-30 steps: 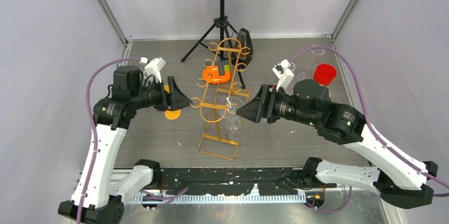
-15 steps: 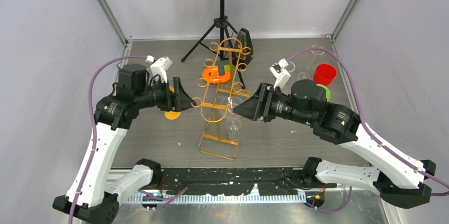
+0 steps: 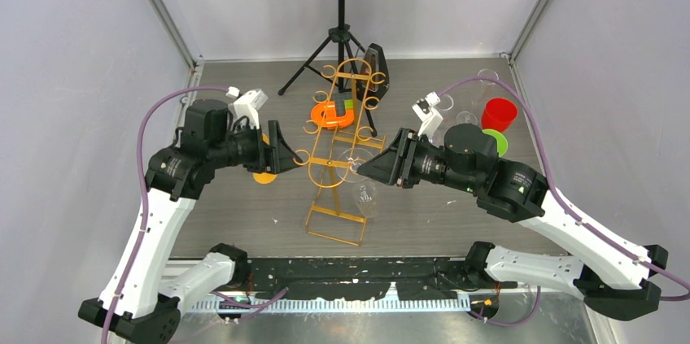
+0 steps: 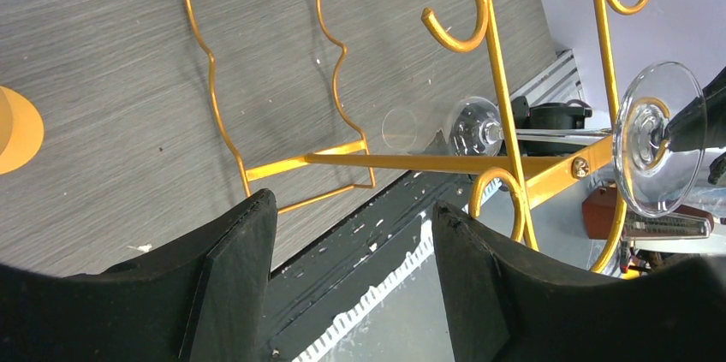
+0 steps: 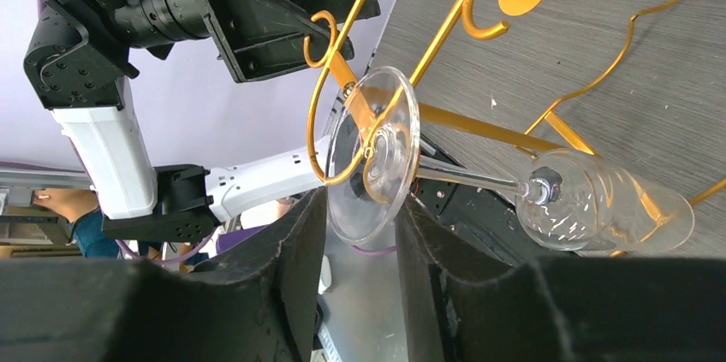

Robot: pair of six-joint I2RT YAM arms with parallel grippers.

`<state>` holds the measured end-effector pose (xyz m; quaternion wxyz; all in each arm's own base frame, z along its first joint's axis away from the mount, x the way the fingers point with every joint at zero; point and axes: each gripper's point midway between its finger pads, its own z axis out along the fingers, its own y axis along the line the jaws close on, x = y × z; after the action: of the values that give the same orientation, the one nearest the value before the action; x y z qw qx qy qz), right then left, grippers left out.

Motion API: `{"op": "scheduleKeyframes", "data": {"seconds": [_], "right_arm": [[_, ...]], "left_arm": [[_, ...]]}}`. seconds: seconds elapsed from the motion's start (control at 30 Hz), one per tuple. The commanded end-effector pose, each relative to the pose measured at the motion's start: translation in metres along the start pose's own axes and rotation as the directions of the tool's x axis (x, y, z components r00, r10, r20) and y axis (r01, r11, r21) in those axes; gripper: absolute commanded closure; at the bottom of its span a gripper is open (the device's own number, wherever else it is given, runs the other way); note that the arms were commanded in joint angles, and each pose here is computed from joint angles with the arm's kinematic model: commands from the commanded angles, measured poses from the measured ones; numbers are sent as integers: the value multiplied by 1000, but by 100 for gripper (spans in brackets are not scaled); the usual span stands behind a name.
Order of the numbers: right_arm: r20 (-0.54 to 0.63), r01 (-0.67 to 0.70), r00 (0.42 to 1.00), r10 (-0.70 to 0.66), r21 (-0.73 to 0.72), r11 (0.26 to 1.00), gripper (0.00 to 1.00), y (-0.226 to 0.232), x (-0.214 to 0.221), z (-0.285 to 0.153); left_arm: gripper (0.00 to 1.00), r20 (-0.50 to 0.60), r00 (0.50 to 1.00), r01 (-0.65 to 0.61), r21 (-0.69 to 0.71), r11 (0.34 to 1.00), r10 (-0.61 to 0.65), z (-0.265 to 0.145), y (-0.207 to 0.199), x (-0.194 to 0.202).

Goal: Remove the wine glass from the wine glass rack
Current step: Pick up the wine glass from the wine rack.

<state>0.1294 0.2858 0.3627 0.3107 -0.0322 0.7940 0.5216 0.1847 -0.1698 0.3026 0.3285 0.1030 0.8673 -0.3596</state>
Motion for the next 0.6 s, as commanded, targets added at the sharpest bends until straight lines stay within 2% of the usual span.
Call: {"op": "scheduleKeyframes", "data": {"seconds": [0.0, 0.4, 0.57], "right_arm": [[68, -8, 998, 15, -94, 996, 59, 23, -16, -8], [99, -9, 995, 21, -119, 993, 68, 30, -23, -7], [113, -7, 993, 21, -122, 993, 69, 33, -27, -9]], "left_arm": [[34, 31, 999, -26, 20, 999, 25, -3, -8, -7], [35, 17, 999, -29, 21, 999, 28, 0, -10, -4], [35, 8, 999, -31, 18, 999, 31, 3, -9, -1]]}}
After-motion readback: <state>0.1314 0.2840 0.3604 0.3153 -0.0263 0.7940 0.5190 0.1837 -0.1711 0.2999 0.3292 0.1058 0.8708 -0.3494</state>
